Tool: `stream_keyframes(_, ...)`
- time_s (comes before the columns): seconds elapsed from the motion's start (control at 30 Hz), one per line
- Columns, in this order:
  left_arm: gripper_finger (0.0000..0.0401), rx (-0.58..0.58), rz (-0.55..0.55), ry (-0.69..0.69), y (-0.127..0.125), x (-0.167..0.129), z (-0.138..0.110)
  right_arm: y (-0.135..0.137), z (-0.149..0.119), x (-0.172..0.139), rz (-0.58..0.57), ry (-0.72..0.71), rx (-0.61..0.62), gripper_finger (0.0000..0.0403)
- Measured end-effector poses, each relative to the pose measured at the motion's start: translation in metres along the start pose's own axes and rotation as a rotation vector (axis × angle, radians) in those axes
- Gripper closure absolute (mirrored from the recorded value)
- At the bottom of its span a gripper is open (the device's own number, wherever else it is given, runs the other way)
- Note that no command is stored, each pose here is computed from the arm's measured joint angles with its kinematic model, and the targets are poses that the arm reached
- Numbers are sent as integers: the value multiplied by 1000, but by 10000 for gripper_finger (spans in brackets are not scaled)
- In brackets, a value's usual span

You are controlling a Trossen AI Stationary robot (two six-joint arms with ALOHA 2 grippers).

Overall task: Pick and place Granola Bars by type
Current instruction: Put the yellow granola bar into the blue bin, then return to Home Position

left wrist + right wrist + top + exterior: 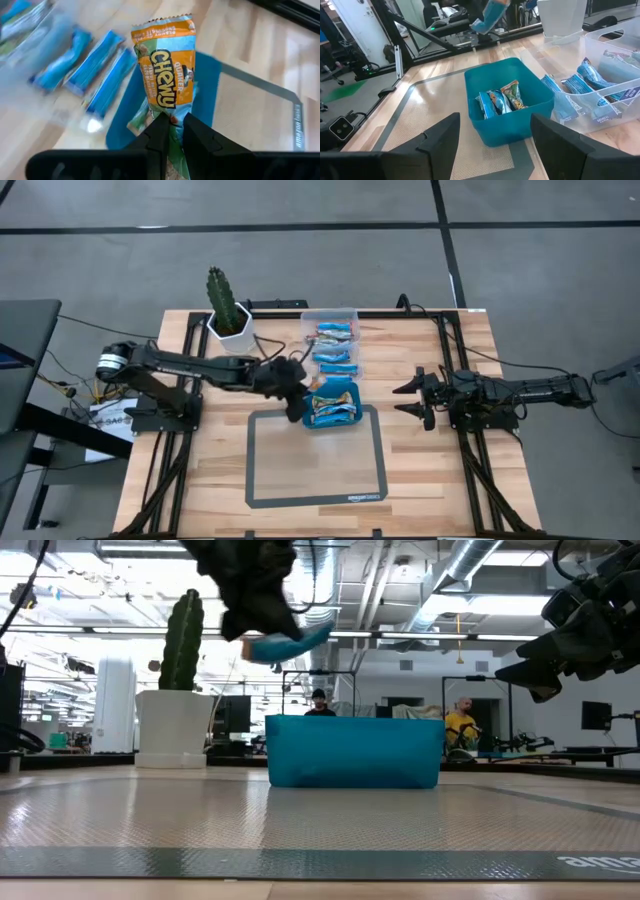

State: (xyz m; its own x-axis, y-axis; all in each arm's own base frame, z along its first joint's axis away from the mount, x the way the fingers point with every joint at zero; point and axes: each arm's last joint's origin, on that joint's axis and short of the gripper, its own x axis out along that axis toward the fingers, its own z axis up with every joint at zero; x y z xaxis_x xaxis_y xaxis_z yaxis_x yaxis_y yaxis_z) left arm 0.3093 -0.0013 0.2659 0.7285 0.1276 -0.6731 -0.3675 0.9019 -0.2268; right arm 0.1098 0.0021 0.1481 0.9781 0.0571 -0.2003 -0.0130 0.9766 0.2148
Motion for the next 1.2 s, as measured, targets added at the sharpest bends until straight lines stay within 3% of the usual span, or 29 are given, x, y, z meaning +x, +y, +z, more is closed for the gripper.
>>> stream_keyframes(0.33,368,180,-161,96,-15,57,39,0,0,0,0,1,0,168)
stream_keyframes(0.47,366,209,-189,174,-20,82,40,0,0,0,0,1,0,168)
stream_keyframes(0.6,365,167,-228,250,-17,99,32,0,0,0,0,1,0,168)
stream_keyframes(0.87,350,143,-172,325,-11,105,24,0,0,0,0,1,0,168)
stream_keyframes(1.2,265,161,-199,332,-10,104,25,0,0,0,0,0,0,168)
